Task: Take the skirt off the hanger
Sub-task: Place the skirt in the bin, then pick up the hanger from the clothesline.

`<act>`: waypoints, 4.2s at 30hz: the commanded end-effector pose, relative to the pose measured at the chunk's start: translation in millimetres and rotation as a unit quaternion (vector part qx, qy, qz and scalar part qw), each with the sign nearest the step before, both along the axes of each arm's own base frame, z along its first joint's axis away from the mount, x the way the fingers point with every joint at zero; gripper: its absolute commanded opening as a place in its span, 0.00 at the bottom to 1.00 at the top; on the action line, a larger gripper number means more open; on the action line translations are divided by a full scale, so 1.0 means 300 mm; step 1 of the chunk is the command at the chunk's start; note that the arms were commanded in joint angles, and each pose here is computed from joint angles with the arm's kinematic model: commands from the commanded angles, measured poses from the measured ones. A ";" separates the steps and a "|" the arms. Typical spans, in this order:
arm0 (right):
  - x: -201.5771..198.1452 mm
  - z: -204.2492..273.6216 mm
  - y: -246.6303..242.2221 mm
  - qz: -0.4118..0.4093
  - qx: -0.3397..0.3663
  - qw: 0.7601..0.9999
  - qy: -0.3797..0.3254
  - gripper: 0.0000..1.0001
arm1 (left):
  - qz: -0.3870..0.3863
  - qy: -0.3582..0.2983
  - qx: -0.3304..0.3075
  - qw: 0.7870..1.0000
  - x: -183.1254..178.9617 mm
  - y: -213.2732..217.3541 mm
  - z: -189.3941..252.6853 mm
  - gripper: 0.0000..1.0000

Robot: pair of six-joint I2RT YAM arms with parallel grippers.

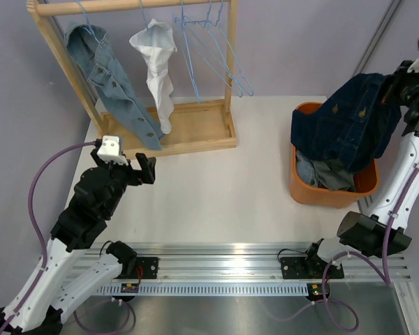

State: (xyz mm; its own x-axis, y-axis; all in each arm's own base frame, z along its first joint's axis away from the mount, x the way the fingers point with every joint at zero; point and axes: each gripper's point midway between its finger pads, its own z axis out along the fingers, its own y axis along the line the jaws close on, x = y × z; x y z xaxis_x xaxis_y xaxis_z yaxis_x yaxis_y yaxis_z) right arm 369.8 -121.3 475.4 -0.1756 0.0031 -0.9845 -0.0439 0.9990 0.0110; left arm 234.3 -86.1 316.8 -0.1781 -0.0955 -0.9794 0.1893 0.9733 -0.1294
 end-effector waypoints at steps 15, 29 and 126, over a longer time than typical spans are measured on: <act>0.152 -0.915 0.241 0.088 0.106 0.943 0.303 0.00 | -0.005 -0.047 -0.023 0.999 -0.001 -0.001 0.137 0.99; 0.037 -1.394 0.176 0.089 0.062 0.853 0.510 0.04 | -0.042 -0.109 -0.072 0.991 0.027 -0.072 0.466 0.99; -0.298 -0.485 0.639 0.403 0.051 0.913 0.029 0.91 | 0.025 -0.248 -0.066 0.966 0.696 0.020 0.802 0.00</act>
